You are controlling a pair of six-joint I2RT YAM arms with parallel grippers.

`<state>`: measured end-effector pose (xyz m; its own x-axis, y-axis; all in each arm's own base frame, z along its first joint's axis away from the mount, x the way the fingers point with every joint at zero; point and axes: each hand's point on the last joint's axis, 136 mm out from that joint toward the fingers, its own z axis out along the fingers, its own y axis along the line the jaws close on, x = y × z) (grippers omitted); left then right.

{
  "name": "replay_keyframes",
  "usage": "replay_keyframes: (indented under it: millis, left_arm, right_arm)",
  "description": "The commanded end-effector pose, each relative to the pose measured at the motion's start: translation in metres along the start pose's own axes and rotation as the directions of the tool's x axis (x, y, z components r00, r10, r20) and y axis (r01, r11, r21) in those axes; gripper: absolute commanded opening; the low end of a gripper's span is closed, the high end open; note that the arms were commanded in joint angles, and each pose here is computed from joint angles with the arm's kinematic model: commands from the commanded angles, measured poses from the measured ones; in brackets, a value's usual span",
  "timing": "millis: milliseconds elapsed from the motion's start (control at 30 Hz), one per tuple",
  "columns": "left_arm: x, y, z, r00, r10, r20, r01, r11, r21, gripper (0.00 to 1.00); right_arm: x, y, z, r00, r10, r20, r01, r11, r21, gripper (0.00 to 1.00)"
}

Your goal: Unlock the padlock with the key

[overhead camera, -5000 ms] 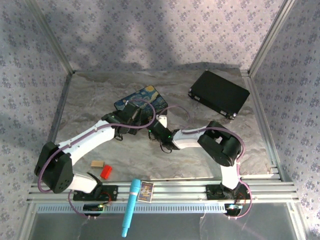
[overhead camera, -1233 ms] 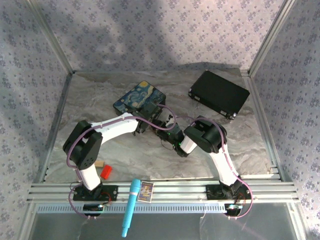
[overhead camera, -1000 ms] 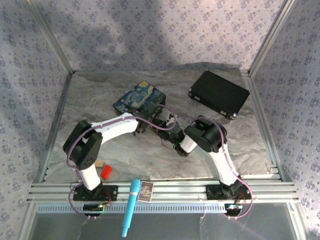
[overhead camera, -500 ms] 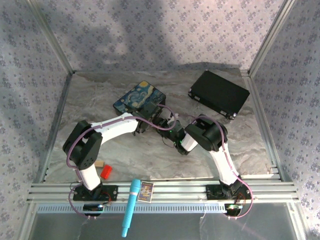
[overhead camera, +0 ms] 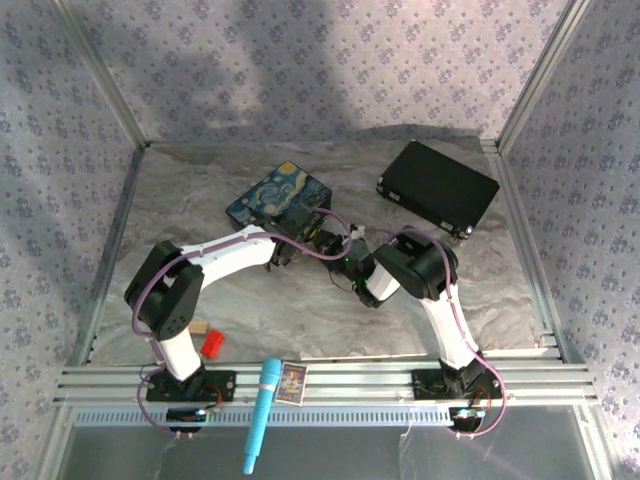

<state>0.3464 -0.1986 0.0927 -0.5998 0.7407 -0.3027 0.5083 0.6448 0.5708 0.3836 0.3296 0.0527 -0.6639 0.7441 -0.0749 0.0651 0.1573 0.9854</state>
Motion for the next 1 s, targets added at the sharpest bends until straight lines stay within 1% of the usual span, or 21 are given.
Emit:
replay_keyframes:
  millis: [0,133,200,267,367,400,500,567,633,667,733,800,867,967]
  left_arm:
    - [0.031,-0.014,0.002,0.994,0.035,-0.101,-0.028,0.997,0.067,0.44]
    - [0.026,0.000,-0.001,0.996,-0.001,-0.094,0.001,1.000,-0.002,0.45]
    - [0.022,0.005,-0.003,0.997,-0.020,-0.081,0.019,1.000,-0.018,0.46]
    - [0.017,0.009,-0.006,0.997,-0.048,-0.061,0.047,0.999,-0.025,0.47]
    - [0.013,0.015,-0.010,0.995,-0.085,-0.047,0.083,0.995,-0.047,0.51]
    - [0.013,0.017,-0.011,0.994,-0.094,-0.047,0.092,0.994,-0.059,0.54]
    - [0.015,0.024,-0.014,0.990,-0.136,-0.046,0.132,0.987,-0.093,0.68]
    - [0.017,0.029,-0.016,0.984,-0.173,-0.037,0.168,0.980,-0.111,0.79]
    - [0.018,0.034,-0.019,0.977,-0.212,-0.027,0.207,0.971,-0.122,0.85]
    - [0.018,0.037,-0.020,0.973,-0.232,-0.022,0.227,0.966,-0.126,0.88]
    - [0.019,0.040,-0.020,0.965,-0.261,-0.014,0.257,0.958,-0.127,0.91]
    - [0.021,0.039,-0.018,0.962,-0.273,-0.018,0.269,0.955,-0.122,0.93]
    - [0.023,0.039,-0.015,0.960,-0.278,-0.025,0.273,0.954,-0.125,0.93]
    - [0.028,0.038,-0.010,0.957,-0.287,-0.039,0.280,0.951,-0.133,0.94]
  right_arm:
    - [0.005,-0.058,-0.024,0.999,0.039,-0.018,-0.034,0.976,0.216,0.00]
    - [0.007,-0.086,-0.049,0.995,0.048,-0.084,-0.010,0.915,0.404,0.00]
    - [0.008,-0.093,-0.058,0.991,0.032,-0.133,0.035,0.880,0.474,0.00]
    - [0.010,-0.105,-0.071,0.982,0.022,-0.189,0.089,0.825,0.558,0.00]
    - [0.013,-0.114,-0.088,0.962,0.025,-0.270,0.157,0.761,0.630,0.00]
    - [0.013,-0.118,-0.095,0.955,0.032,-0.295,0.177,0.737,0.652,0.00]
    - [0.013,-0.123,-0.112,0.925,0.042,-0.378,0.254,0.671,0.696,0.00]
    - [0.009,-0.123,-0.124,0.903,0.018,-0.429,0.329,0.613,0.719,0.00]
    - [0.004,-0.119,-0.133,0.877,-0.007,-0.480,0.402,0.558,0.726,0.00]
    - [0.003,-0.117,-0.138,0.865,-0.015,-0.502,0.432,0.532,0.728,0.03]
    - [0.000,-0.115,-0.144,0.850,-0.021,-0.526,0.463,0.505,0.729,0.08]
    - [-0.003,-0.113,-0.149,0.848,-0.018,-0.530,0.467,0.498,0.730,0.19]
    - [-0.006,-0.115,-0.154,0.850,-0.017,-0.527,0.467,0.488,0.737,0.22]
    - [-0.010,-0.117,-0.161,0.851,-0.019,-0.525,0.470,0.475,0.744,0.24]
